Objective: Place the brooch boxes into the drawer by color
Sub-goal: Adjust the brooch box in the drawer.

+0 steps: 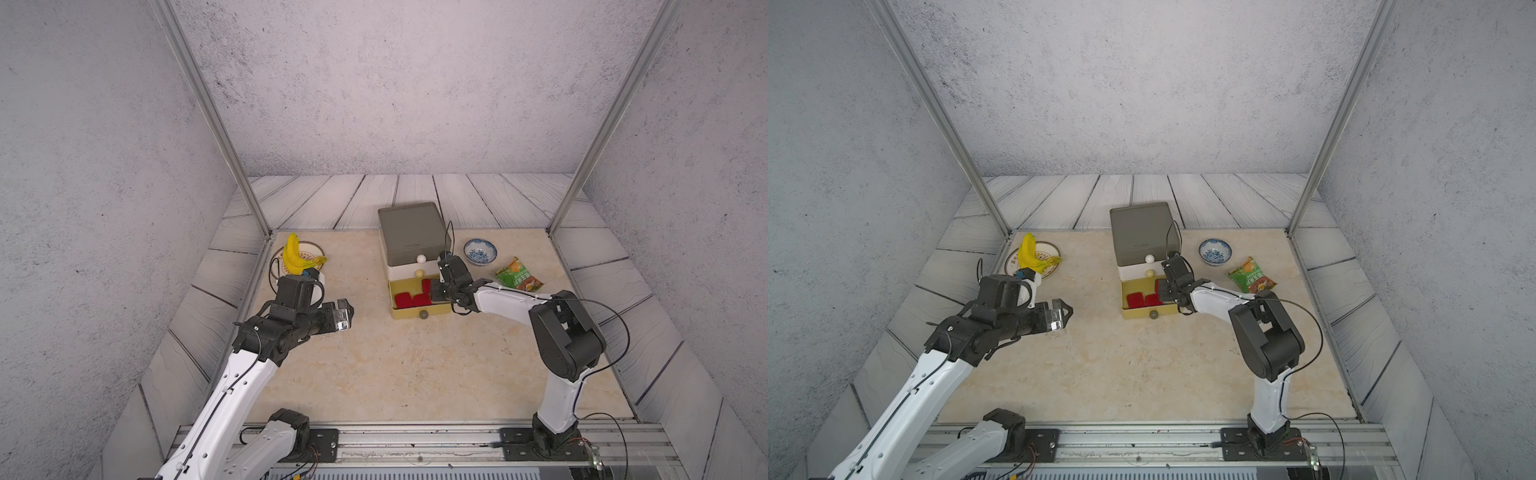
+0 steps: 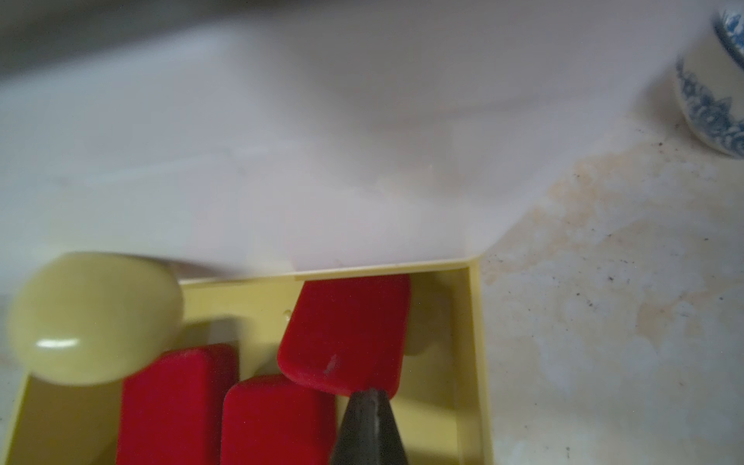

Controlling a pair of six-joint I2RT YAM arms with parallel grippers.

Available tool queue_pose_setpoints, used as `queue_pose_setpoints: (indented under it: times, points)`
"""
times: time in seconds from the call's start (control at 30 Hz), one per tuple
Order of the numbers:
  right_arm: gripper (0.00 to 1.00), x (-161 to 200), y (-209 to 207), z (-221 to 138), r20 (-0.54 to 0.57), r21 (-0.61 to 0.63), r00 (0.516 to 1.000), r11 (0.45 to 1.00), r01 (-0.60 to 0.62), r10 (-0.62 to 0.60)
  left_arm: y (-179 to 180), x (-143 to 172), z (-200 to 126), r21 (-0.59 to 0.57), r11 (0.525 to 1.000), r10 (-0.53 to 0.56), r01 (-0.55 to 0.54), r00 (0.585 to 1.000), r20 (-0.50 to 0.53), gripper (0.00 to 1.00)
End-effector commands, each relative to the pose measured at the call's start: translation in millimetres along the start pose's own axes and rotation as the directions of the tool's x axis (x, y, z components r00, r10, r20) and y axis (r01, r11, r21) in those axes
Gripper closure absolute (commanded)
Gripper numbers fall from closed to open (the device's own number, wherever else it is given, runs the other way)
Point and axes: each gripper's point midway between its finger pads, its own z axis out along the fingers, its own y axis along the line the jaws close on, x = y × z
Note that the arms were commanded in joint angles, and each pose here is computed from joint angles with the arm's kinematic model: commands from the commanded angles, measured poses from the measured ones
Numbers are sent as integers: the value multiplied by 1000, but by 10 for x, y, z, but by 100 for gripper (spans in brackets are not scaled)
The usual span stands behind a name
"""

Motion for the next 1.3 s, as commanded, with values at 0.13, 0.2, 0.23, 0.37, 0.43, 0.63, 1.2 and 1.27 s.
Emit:
queue_pose_setpoints:
  times: [0.13,0.2,0.23,0.37,0.43,0.63,1.2,1.27]
  points:
    - [100,33,8,4,1,-31,1000,999,-31,31,-41,-47,-56,8,1000,16,-16,1000,16,2]
    - [100,31,12,52,-1,-30,999,999,-34,34,-34,-41,-58,5,1000,16,-16,1000,15,2]
    - [100,23,19,70,-1,-29,999,999,-35,35,-28,-39,-57,2,1000,18,-18,1000,14,2]
    - [100,-35,20,143,14,-20,999,999,-41,41,-3,-31,-46,-12,1000,21,-21,1000,10,2]
    - [100,-55,26,175,9,-18,999,999,-43,43,-4,-33,-39,-11,1000,22,-22,1000,9,2]
    - [100,-64,27,199,9,-16,999,999,-48,49,1,-35,-14,-15,1000,25,-25,1000,3,2]
    - [53,-211,85,-803,103,-113,993,993,-38,50,-60,-60,-54,17,1000,6,-6,1000,19,2]
    - [47,-98,116,-886,83,-157,994,986,-62,76,-58,-64,-70,16,1000,6,-7,1000,24,2]
